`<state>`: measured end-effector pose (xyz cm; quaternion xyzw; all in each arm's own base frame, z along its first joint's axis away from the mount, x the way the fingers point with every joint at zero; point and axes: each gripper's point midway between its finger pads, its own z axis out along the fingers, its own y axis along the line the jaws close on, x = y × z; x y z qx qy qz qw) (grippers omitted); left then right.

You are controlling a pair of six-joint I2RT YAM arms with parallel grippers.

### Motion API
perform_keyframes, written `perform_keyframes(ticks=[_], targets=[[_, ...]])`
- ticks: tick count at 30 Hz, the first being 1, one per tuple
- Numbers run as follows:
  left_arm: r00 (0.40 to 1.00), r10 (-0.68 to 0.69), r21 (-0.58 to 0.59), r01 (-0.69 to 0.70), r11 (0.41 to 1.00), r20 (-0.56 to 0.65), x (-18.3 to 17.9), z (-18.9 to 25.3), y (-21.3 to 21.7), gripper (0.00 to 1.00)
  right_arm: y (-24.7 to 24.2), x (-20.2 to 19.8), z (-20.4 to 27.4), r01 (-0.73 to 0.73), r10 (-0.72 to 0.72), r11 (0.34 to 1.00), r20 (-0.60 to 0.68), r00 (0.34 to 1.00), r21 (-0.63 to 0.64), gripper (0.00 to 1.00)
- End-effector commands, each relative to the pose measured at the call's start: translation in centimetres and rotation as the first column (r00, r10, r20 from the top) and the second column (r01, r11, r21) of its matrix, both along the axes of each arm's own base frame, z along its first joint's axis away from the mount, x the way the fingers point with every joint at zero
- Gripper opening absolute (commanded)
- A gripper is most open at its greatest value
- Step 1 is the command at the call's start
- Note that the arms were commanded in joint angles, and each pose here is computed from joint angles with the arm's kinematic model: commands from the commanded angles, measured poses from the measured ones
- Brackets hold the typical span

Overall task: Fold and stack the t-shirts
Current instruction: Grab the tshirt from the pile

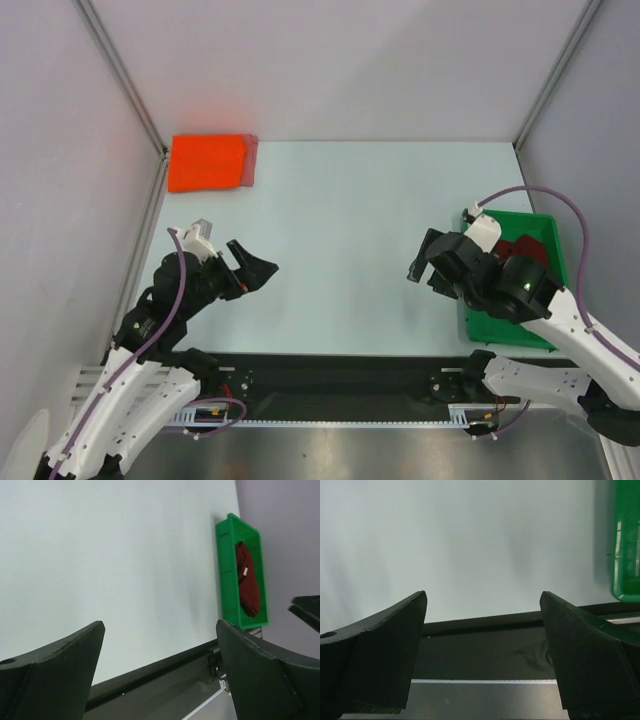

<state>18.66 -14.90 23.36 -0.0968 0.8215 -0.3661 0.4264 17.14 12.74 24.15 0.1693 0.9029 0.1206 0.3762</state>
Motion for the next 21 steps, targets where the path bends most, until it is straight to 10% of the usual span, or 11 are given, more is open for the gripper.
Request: perform_keyframes(ticks=[1, 5, 8, 14, 21], targets=[[0.995, 0.086, -0.016, -0.087, 0.996, -0.049, -0.4, 1.5, 1.3, 1.00, -4.4, -0.1, 2.8, 0.078, -0.072, 0.984, 0.041, 0.997, -0.159, 1.00], [0.982, -0.185, 0.003, 0.185, 0.983, 0.050, -2.1, 4.2, -1.7, 1.00, -1.6, 0.7, 6.8, -0.139, 0.144, 0.988, 0.077, 0.987, -0.073, 1.00], [0.979, -0.198, 0.058, 0.195, 0.979, 0.048, -2.1, 4.1, -1.3, 1.00, -3.3, 2.4, 7.7, 0.021, -0.024, 1.000, 0.141, 0.990, 0.021, 1.00], [0.966, -0.258, 0.087, 0.254, 0.963, 0.035, -2.8, 4.9, -1.6, 1.00, -10.9, 5.9, 0.9, 0.228, -0.237, 0.971, -0.214, 0.948, -0.066, 0.98], [0.939, -0.328, 0.103, 0.317, 0.943, 0.105, -3.2, 6.4, -2.3, 0.89, -20.7, 9.6, -3.9, 0.417, -0.456, 0.889, -0.290, 0.841, -0.188, 0.58]])
